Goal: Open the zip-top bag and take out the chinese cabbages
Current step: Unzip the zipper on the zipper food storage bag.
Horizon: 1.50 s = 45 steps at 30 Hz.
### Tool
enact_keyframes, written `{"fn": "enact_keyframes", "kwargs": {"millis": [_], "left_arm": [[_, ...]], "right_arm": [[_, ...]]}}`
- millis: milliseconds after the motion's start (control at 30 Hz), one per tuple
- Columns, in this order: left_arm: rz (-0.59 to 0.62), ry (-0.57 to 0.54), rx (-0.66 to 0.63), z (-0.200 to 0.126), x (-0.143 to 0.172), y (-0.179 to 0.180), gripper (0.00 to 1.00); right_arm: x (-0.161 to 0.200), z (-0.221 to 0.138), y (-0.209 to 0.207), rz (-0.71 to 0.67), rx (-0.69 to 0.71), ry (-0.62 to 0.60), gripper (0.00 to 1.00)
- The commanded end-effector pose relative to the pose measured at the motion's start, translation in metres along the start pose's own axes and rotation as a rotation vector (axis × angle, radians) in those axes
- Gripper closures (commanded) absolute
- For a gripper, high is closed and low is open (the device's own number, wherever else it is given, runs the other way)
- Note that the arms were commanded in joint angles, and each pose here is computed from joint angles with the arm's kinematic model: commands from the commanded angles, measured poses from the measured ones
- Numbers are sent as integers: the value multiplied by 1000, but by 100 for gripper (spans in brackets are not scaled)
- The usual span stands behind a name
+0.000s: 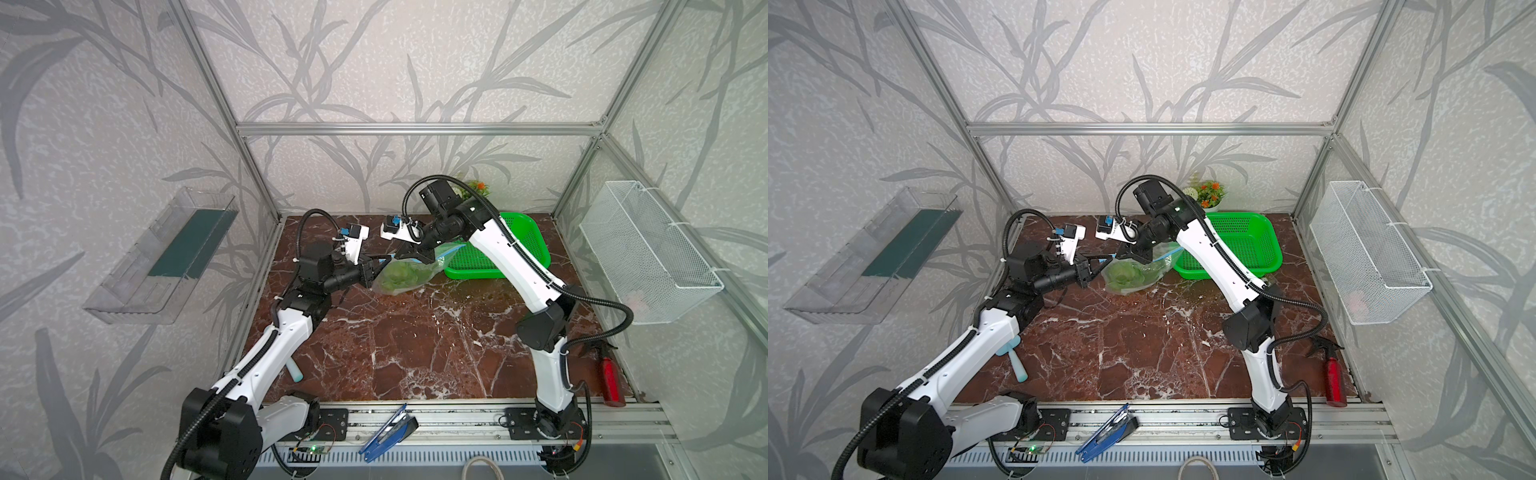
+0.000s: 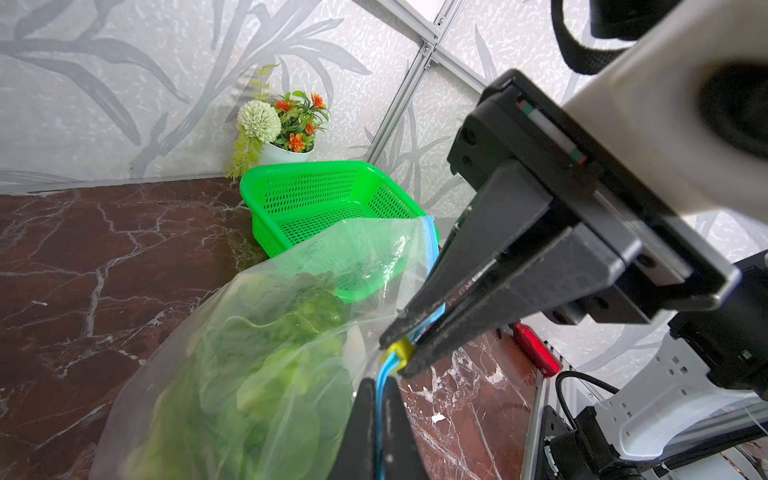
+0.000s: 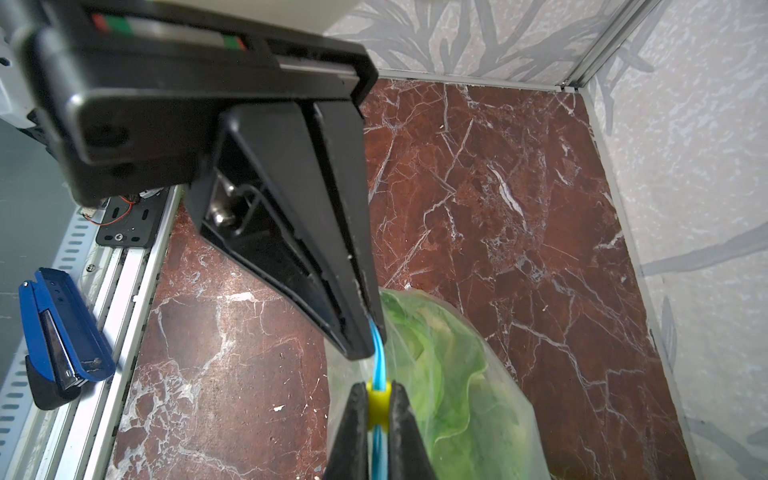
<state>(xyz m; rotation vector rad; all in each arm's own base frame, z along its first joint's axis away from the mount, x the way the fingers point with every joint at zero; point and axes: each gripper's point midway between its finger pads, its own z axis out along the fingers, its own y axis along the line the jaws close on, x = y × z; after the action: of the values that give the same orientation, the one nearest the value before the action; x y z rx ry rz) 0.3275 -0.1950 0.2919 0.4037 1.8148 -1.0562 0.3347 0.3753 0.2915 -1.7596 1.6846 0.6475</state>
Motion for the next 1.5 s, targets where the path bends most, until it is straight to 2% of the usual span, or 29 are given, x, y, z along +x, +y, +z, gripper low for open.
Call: {"fn": "enact_keyframes", "kwargs": {"millis": [0, 533, 1467], "left_arm": [[80, -138, -34, -16, -37, -4, 100], [87, -191, -101, -33, -47, 7, 100], [79, -255, -191, -56, -63, 32, 100]], "right_arm": [[21, -18, 6, 45, 16, 89, 100], [26, -28, 8, 54, 33, 108, 100], [51, -57, 4, 61, 150, 157, 100]]}}
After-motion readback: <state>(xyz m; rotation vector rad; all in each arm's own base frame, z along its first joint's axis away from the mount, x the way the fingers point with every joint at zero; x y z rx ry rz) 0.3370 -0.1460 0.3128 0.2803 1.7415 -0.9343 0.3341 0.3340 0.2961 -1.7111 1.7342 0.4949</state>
